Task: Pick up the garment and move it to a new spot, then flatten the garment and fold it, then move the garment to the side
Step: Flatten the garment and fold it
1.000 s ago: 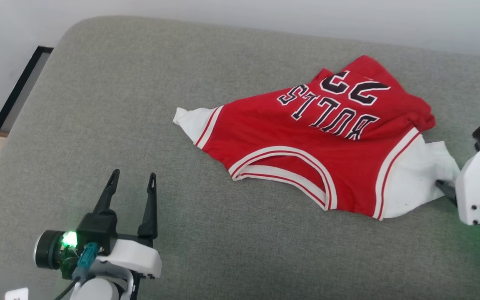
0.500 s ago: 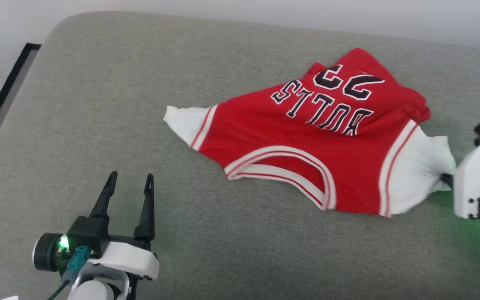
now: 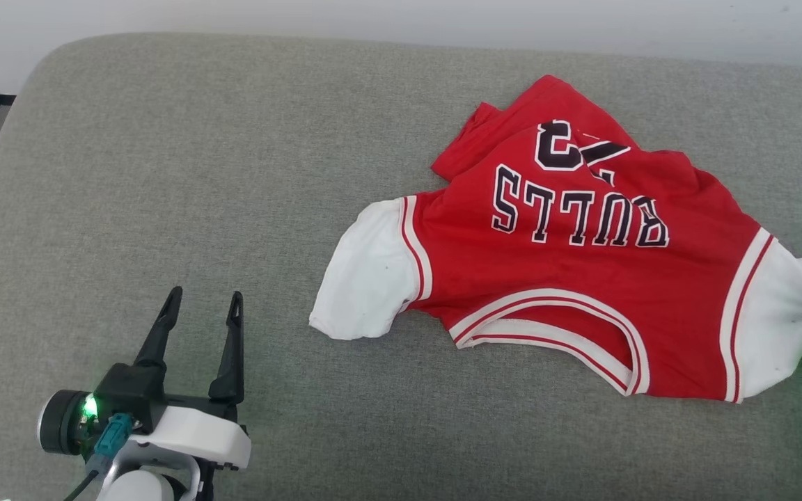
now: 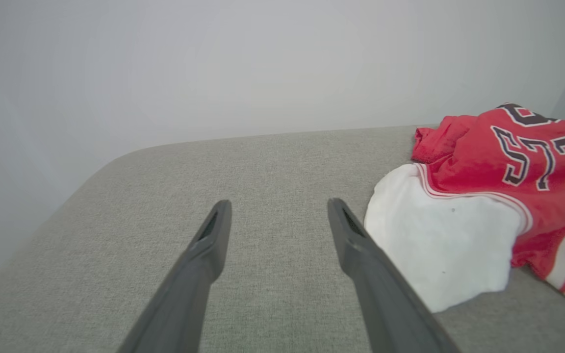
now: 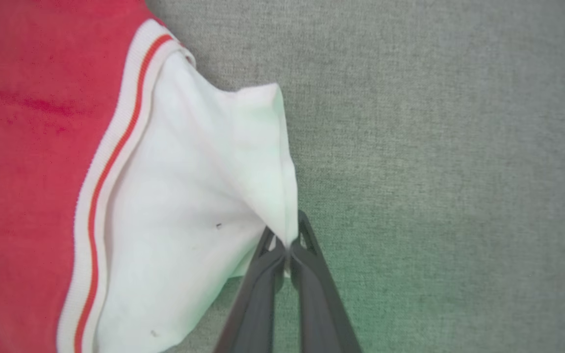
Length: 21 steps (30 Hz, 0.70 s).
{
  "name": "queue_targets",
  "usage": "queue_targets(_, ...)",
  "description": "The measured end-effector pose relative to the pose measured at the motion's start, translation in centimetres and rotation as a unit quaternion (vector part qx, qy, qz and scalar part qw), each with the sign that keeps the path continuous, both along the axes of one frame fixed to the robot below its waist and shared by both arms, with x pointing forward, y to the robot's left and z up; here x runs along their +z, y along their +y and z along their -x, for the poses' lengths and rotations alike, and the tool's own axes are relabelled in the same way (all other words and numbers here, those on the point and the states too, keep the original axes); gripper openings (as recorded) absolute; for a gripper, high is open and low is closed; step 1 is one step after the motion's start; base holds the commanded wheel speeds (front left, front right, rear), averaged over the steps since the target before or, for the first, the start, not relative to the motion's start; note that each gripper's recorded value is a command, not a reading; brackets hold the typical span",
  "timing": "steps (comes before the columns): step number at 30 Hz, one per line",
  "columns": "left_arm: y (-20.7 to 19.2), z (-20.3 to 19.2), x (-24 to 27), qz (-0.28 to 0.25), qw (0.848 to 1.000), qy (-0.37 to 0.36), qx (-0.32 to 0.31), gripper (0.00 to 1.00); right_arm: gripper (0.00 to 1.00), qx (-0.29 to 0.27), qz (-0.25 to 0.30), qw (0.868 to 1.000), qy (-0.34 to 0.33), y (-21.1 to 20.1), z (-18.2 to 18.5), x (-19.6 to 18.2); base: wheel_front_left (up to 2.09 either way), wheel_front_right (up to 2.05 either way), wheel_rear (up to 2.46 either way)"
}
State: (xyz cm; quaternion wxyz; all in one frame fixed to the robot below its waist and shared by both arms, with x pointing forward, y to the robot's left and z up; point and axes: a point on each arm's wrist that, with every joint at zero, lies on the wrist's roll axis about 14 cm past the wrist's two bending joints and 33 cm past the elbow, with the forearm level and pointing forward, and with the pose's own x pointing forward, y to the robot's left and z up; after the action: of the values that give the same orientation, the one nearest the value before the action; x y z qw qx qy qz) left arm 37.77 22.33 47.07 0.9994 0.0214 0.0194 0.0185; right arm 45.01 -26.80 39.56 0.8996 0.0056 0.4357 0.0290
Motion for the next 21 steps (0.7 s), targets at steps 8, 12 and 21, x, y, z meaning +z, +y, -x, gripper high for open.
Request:
queue_targets(8,-0.8,-0.3,-0.1,-0.017,0.999,0.006,-0.038,1.00,1.00,-0.016,-0.017,0.997,-0.079,0.8,-0.9,1.9,0.00,0.00,0.00)
queue_targets(12,-1.6,-0.8,0.2,-0.043,0.995,0.007,-0.087,1.00,1.00,-0.030,-0.021,0.989,-0.146,0.5,-1.2,4.0,0.00,0.00,0.00)
queue_targets(21,-6.1,-0.7,-1.9,-0.142,0.926,0.121,-0.330,1.00,1.00,-0.062,-0.017,0.949,-0.309,-0.3,-0.1,10.1,0.00,0.00,0.00)
